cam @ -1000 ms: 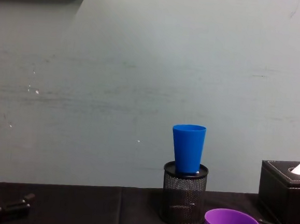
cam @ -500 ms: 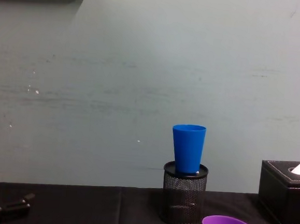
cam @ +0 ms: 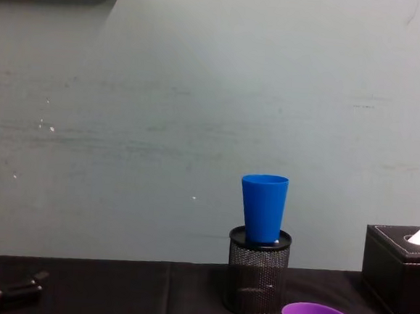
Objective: Pick up one cup with a gripper and tap it against the other cup.
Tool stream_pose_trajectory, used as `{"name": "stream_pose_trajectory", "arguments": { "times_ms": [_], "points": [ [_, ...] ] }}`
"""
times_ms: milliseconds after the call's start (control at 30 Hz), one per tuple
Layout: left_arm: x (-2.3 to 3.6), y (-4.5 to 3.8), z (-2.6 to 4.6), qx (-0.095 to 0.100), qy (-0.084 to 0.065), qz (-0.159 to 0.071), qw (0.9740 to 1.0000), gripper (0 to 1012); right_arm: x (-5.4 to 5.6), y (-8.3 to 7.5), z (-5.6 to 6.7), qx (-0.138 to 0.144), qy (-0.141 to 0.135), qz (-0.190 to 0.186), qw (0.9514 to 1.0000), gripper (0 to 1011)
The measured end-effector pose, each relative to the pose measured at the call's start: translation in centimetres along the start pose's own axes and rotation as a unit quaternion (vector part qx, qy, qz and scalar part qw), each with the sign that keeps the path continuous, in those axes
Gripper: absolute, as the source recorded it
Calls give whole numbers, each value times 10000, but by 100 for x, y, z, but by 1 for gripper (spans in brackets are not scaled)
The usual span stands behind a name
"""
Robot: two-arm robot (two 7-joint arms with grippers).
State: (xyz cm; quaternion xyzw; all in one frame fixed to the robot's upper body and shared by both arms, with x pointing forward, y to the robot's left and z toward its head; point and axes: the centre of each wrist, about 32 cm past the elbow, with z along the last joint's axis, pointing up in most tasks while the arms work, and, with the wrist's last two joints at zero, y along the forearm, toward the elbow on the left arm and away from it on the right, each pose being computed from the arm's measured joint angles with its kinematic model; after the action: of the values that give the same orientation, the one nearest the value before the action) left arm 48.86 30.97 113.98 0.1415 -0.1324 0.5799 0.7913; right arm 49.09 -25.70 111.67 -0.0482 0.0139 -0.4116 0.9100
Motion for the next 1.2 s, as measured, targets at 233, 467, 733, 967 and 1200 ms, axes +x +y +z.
{"name": "stream_pose_trajectory", "arguments": {
  "times_ms": [233, 467, 733, 967, 1200],
  "points": [
    [0, 0, 0, 0, 0, 0, 10000, 1000, -1, -2, -2, -3, 0, 4, 10000, 854],
    [0, 0, 0, 0, 0, 0, 10000, 1000, -1, -3, -3, -4, -1, 9, 10000, 1003],
    [0, 0, 0, 0, 0, 0, 10000, 1000, -17, -19, 27, 136, -105, 31, 9998, 1003],
    [0, 0, 0, 0, 0, -1, 10000, 1000, -28, -67, 213, 585, -231, -59, 9980, 1003],
    [0, 0, 0, 0, 0, 0, 10000, 1000, -14, -100, 455, 875, -317, -596, 9939, 1003]
  ]
}}
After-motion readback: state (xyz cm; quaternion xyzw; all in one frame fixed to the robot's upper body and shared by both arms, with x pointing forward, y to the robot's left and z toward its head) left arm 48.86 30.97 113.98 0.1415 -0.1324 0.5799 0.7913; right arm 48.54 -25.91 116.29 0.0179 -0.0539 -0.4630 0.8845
